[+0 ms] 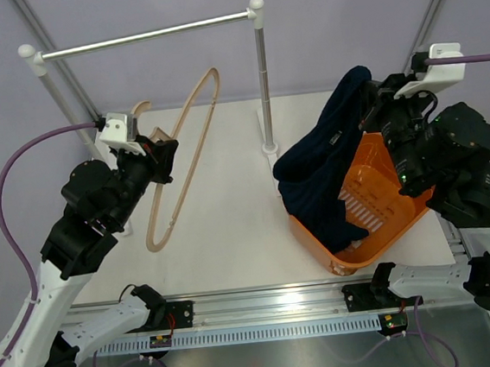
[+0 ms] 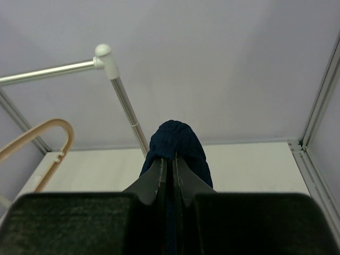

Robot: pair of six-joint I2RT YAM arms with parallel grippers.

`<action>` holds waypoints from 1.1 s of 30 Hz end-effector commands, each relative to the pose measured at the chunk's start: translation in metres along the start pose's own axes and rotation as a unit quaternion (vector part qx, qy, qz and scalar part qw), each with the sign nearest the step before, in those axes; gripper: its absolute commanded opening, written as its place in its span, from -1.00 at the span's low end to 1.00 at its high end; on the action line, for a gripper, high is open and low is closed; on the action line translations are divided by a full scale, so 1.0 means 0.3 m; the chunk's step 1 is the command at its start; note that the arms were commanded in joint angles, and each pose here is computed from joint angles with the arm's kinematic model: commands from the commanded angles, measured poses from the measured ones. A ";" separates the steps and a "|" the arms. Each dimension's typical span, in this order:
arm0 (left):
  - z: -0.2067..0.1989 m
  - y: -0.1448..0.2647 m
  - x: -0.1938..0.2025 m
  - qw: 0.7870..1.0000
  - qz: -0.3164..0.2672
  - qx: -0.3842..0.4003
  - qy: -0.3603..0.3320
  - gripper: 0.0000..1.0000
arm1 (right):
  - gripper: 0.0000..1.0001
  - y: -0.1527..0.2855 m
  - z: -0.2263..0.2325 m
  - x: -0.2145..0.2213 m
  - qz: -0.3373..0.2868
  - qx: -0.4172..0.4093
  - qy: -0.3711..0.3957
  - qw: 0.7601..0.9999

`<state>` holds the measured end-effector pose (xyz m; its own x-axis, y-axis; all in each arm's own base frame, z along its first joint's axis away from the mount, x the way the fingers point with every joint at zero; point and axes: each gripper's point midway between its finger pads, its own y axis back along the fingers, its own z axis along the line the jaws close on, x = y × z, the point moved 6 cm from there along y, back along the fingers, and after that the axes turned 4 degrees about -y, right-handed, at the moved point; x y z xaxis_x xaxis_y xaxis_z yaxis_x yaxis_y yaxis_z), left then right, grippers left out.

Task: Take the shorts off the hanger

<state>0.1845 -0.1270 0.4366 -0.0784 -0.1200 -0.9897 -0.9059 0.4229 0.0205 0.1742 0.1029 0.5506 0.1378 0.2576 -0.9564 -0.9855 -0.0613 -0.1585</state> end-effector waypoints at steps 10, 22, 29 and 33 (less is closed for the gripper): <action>-0.007 0.019 -0.027 1.000 -0.018 0.012 0.004 -1.00 | -1.00 0.052 -0.207 0.399 0.115 0.099 -0.069 0.986; -0.013 0.005 -0.011 1.000 -0.003 0.014 0.006 -1.00 | -0.88 0.004 -0.335 0.799 0.266 0.164 -0.083 0.946; -0.001 0.024 -0.018 1.000 0.001 0.005 -0.004 -1.00 | 0.03 -0.004 -0.336 0.813 0.269 0.169 -0.093 0.944; -0.002 0.019 -0.017 1.000 0.006 0.006 -0.006 -1.00 | 0.39 -0.011 -0.322 0.768 0.265 0.157 -0.090 0.947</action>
<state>0.1813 -0.1253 0.4228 -0.1349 -0.0725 -0.9882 -0.9000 0.4261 0.0916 0.2153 0.0666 0.2784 -0.4388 0.3965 -0.8064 -0.8560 0.0886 0.5094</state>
